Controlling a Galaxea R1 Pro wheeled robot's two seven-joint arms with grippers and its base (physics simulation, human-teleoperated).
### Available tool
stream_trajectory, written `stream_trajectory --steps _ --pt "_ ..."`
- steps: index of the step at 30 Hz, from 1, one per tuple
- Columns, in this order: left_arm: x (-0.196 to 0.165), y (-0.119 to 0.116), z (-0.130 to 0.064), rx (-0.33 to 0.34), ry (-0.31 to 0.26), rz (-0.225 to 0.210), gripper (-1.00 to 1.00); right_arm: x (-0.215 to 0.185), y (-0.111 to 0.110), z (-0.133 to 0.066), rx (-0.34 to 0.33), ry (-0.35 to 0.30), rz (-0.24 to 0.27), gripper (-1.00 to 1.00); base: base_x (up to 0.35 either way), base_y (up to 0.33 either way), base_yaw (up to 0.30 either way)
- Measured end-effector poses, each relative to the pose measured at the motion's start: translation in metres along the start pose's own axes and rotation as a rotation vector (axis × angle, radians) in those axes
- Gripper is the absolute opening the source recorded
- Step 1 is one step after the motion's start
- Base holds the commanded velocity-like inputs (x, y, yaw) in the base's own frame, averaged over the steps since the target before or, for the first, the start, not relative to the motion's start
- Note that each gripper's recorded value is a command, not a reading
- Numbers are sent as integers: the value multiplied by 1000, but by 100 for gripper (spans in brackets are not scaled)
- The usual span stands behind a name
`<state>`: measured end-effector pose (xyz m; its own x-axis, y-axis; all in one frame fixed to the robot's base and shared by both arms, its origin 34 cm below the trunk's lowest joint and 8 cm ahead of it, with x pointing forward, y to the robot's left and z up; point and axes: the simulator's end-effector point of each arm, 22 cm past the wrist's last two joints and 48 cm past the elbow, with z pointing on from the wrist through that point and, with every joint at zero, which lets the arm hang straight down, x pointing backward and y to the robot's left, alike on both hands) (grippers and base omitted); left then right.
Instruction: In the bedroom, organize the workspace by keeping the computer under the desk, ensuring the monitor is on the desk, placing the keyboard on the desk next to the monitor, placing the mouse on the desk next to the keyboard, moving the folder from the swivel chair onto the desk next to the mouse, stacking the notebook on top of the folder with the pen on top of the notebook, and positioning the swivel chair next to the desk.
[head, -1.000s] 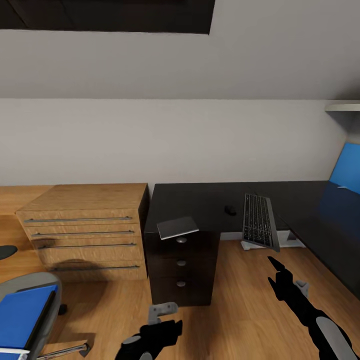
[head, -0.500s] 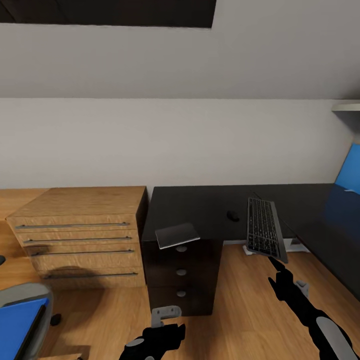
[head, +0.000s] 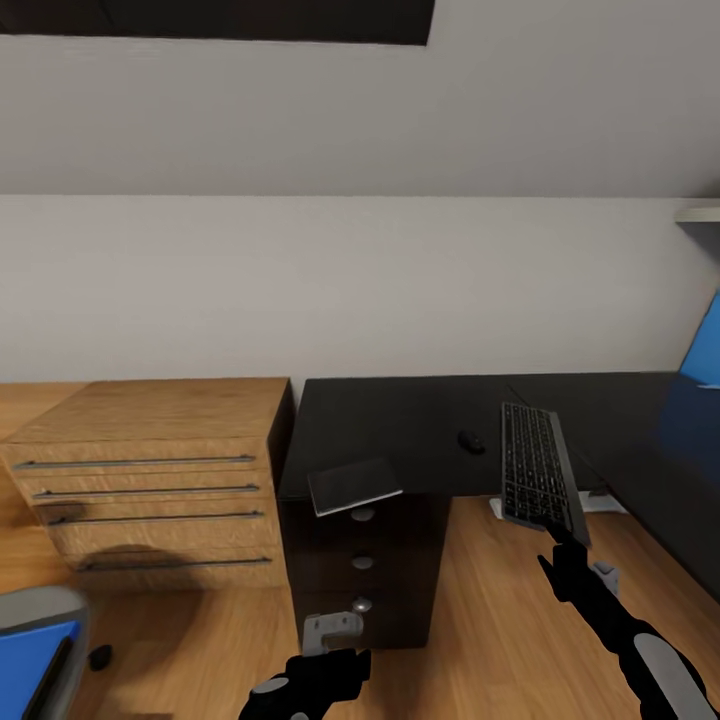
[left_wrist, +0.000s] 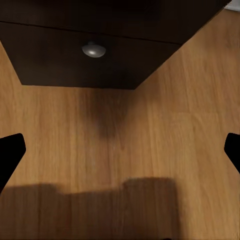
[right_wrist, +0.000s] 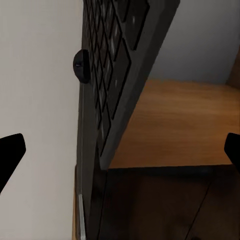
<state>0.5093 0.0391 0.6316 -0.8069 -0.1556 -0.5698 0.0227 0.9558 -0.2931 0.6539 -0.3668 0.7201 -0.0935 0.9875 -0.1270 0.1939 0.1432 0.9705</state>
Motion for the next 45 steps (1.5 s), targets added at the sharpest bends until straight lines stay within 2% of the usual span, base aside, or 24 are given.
stream_trajectory --steps 11,19,25,37,45 --pt "13 4 6 -9 33 2 100 1 0 0 0 1 1 100 60 0 0" --pt "14 2 6 -6 34 2 100 0 0 0 0 -1 1 100 1 0 0" --pt "22 4 14 -4 34 1 100 1 -12 1 0 -1 0 100 0 0 0" --pt "22 4 14 -2 33 2 100 2 -12 1 2 0 0 100 3 0 0" --pt "24 -1 14 7 36 18 100 1 -12 1 2 -2 0 100 12 0 0"
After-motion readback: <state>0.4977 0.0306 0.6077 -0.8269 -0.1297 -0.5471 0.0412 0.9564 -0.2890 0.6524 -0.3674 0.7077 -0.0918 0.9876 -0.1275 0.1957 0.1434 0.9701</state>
